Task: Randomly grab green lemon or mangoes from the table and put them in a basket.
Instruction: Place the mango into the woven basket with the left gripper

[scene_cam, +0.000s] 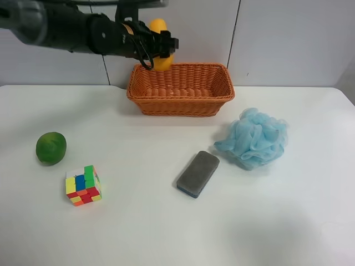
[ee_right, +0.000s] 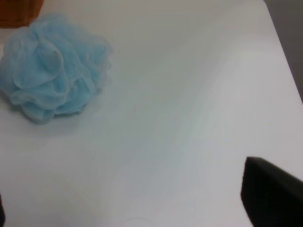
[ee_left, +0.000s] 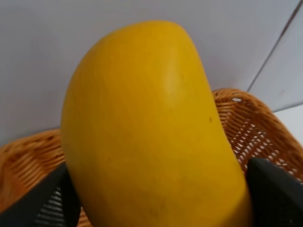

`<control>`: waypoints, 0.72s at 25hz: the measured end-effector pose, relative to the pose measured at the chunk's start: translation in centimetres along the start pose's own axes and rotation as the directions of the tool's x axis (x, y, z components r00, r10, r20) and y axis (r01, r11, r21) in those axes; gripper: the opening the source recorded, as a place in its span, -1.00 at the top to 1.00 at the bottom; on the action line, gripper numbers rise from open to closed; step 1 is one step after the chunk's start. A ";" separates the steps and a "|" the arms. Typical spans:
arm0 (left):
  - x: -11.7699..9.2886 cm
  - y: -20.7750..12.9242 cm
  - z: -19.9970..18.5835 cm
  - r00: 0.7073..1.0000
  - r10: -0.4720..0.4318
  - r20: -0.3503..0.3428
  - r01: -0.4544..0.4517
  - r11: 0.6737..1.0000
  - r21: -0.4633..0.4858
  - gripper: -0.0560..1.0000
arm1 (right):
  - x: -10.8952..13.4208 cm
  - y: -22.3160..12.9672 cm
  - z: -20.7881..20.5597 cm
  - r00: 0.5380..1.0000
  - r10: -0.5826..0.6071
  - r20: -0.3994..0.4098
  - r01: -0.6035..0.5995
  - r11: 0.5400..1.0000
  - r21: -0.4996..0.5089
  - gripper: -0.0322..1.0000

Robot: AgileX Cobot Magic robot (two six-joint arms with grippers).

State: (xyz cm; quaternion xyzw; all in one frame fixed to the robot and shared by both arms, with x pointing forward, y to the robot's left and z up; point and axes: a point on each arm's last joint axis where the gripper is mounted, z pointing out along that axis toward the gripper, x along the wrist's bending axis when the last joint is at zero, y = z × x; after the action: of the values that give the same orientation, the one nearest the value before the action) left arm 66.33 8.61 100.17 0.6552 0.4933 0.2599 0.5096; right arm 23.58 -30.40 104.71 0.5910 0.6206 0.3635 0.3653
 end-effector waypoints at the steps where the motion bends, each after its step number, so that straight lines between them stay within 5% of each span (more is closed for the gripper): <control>1: 0.1 -0.9 0.7 1.000 0.005 -0.002 -0.005 1.000 0.004 -0.38 | 0.0 0.0 0.0 1.000 0.000 0.000 0.000 1.000 0.000 -0.98; 6: 0.6 -4.0 2.6 0.998 0.056 -0.002 -0.056 0.997 0.057 -0.38 | 0.0 0.0 0.0 1.000 0.000 0.000 0.000 1.000 0.000 -0.98; 15: 0.6 -3.9 2.6 0.997 0.073 0.004 -0.073 0.997 0.037 -0.38 | 0.0 0.0 0.0 1.000 0.001 0.000 -0.001 1.000 0.000 -0.98; 18: 0.6 -3.9 2.6 0.997 0.074 0.004 -0.074 0.997 0.035 -0.67 | 0.0 0.0 0.0 1.000 0.001 0.000 -0.001 1.000 0.000 -0.98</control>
State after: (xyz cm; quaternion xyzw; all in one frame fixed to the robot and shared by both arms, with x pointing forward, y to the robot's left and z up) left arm 67.29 8.01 95.57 0.6822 0.4725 0.2690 0.4888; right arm 23.58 -30.40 104.71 0.5912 0.6204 0.3636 0.3652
